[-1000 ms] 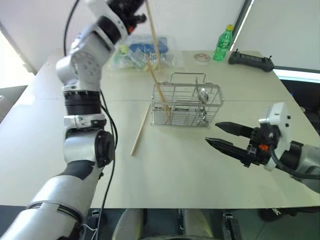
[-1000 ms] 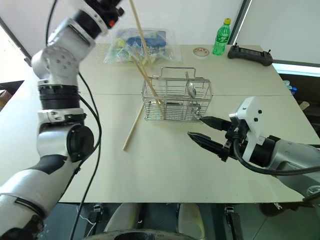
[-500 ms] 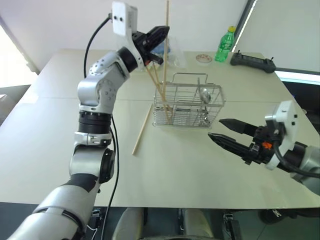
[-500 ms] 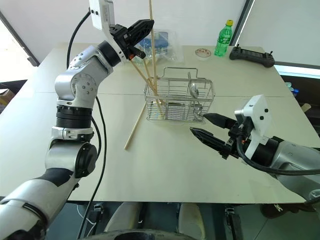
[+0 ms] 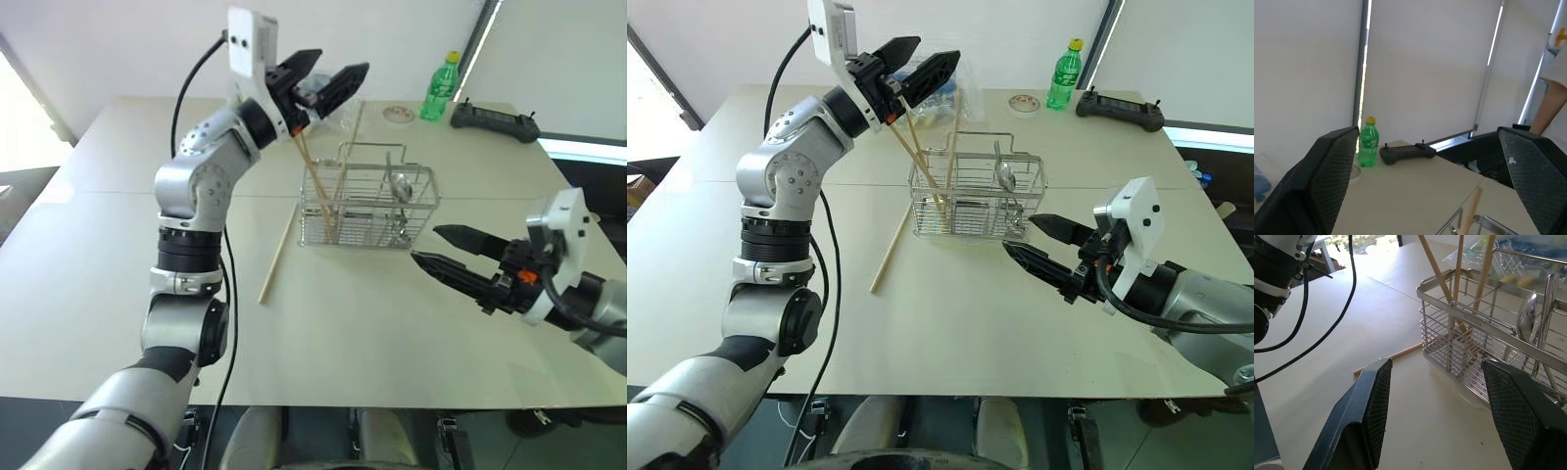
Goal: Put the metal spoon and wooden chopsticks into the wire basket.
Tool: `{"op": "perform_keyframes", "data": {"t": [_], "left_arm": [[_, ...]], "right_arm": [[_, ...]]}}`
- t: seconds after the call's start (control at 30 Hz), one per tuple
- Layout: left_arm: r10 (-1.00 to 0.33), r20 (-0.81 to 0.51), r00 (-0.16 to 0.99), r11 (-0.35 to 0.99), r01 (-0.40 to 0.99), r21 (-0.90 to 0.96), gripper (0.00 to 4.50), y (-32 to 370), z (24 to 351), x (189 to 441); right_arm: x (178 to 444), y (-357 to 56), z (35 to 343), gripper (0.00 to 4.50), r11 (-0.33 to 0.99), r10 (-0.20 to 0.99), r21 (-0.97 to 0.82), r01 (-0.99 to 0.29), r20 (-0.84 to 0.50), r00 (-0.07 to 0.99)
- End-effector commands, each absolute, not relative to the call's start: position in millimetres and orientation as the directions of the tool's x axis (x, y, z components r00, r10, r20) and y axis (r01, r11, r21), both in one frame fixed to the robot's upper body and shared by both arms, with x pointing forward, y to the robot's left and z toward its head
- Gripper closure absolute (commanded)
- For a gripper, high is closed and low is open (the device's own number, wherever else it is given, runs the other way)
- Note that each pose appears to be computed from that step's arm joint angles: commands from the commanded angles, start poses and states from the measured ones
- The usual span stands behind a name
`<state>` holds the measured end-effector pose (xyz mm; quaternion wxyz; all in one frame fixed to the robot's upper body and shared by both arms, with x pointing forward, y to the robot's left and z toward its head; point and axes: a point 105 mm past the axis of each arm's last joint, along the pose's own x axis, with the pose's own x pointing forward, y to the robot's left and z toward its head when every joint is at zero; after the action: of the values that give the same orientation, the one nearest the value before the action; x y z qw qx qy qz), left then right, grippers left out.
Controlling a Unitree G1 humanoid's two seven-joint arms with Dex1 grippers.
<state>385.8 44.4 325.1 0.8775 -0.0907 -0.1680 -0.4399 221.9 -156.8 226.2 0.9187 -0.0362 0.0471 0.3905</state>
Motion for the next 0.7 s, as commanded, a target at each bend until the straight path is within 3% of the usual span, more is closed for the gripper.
{"op": "perform_keyframes", "data": {"t": [0.03, 0.3, 0.5, 0.67, 0.7], "left_arm": [[-0.739, 0.394, 0.547, 0.602, 0.798, 0.022, 0.03, 47.5, 335.4, 382.1], [-0.629, 0.458, 0.628, 0.699, 0.714, -0.020, 0.03, 92.0, 378.3, 395.3], [-0.485, 0.501, 0.717, 0.802, 0.593, -0.071, 0.03, 152.3, 426.1, 399.1], [-0.324, 0.360, 0.875, 0.917, 0.384, -0.106, 0.03, 190.1, 411.4, 420.3], [-0.275, 0.240, 0.931, 0.942, 0.311, -0.127, 0.03, 197.4, 389.9, 430.4]], "right_arm": [[221.8, -155.6, 234.5, 1.52, 0.687, 0.719, -0.060, -0.724, -0.084, 0.690], [222.0, -152.9, 231.5, 1.52, 0.684, 0.724, -0.048, -0.728, -0.079, 0.686], [223.6, -150.7, 227.8, 1.52, 0.677, 0.731, -0.033, -0.735, -0.080, 0.678], [226.1, -148.6, 224.0, 1.52, 0.670, 0.739, -0.023, -0.742, -0.082, 0.669], [226.6, -147.9, 223.6, 1.52, 0.668, 0.741, -0.020, -0.744, -0.079, 0.667]]}}
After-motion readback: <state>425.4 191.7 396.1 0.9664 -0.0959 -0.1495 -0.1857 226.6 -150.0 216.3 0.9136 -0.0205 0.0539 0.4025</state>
